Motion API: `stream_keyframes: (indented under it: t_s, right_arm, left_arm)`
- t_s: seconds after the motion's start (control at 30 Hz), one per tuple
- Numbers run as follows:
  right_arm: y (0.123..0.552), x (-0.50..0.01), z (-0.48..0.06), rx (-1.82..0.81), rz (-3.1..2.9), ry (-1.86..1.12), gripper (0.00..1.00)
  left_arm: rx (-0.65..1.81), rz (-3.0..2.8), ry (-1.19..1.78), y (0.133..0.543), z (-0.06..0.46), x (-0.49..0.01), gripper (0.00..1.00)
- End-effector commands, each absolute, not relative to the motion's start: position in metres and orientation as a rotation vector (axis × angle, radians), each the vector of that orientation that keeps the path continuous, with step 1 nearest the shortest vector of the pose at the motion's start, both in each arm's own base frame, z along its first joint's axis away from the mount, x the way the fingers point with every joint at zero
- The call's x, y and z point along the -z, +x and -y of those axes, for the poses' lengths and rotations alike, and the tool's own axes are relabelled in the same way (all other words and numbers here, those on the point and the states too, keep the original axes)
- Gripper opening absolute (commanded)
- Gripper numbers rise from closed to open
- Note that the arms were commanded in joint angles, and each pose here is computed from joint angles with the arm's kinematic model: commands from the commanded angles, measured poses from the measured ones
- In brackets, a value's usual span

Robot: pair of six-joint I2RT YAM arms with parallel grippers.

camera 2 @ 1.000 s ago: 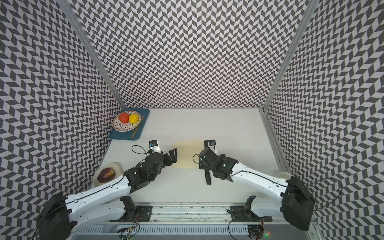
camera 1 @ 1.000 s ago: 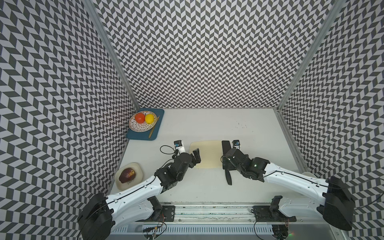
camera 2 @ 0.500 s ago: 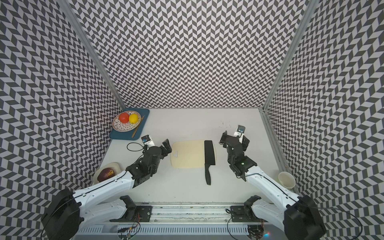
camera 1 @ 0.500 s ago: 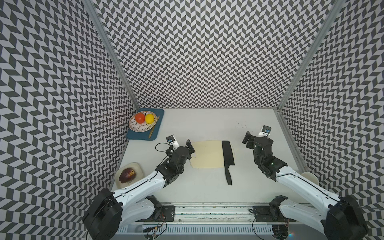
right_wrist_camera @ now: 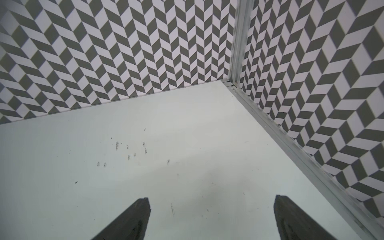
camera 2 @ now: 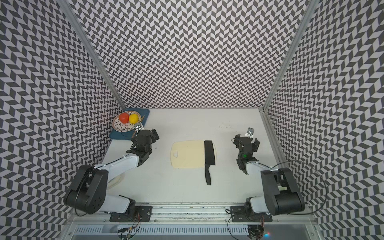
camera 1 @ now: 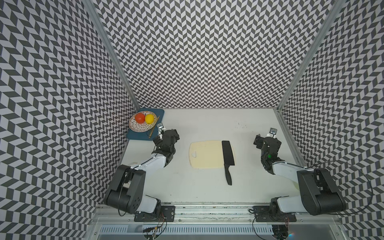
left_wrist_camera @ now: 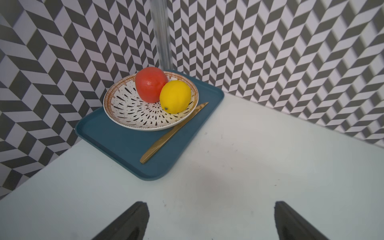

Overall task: Align the knife with the edge of the cutting board
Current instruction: Reset both arms

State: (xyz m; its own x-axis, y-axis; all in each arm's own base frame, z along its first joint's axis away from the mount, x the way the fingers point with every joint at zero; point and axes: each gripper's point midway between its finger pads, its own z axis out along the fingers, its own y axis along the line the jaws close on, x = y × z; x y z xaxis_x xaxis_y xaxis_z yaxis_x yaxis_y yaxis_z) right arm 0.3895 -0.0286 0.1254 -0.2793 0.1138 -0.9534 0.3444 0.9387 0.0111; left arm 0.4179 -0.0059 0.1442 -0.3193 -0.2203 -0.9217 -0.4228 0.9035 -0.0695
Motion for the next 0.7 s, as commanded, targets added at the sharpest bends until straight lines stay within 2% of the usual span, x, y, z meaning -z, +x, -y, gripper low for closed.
stream_keyframes:
  t_s: [0.0, 0.13, 0.33, 0.53, 0.67]
  right_arm:
    - [0.404, -0.154, 0.001, 0.094, -1.717, 0.160, 1.00]
    - [0.392, -0.158, 0.006, 0.102, -1.623, 0.151, 1.00]
    - [0.369, -0.155, -0.007, 0.051, -1.552, 0.055, 1.00]
    - [0.380, -0.155, 0.005, 0.077, -1.576, 0.143, 1.00]
    - [0.381, -0.154, 0.006, 0.080, -1.584, 0.147, 1.00]
  left_arm:
    - [-0.311, -1.896, -0.386, 0.433, -0.012, -0.153, 1.00]
    - [-0.380, -1.852, -0.275, 0.441, -0.031, -0.146, 1.00]
    - [-0.246, -1.943, -0.286, 0.452, -0.043, -0.107, 1.00]
    - [-0.188, -1.927, -0.223, 0.450, -0.035, -0.112, 1.00]
    - [-0.124, -1.811, -0.136, 0.425, -0.020, -0.129, 1.00]
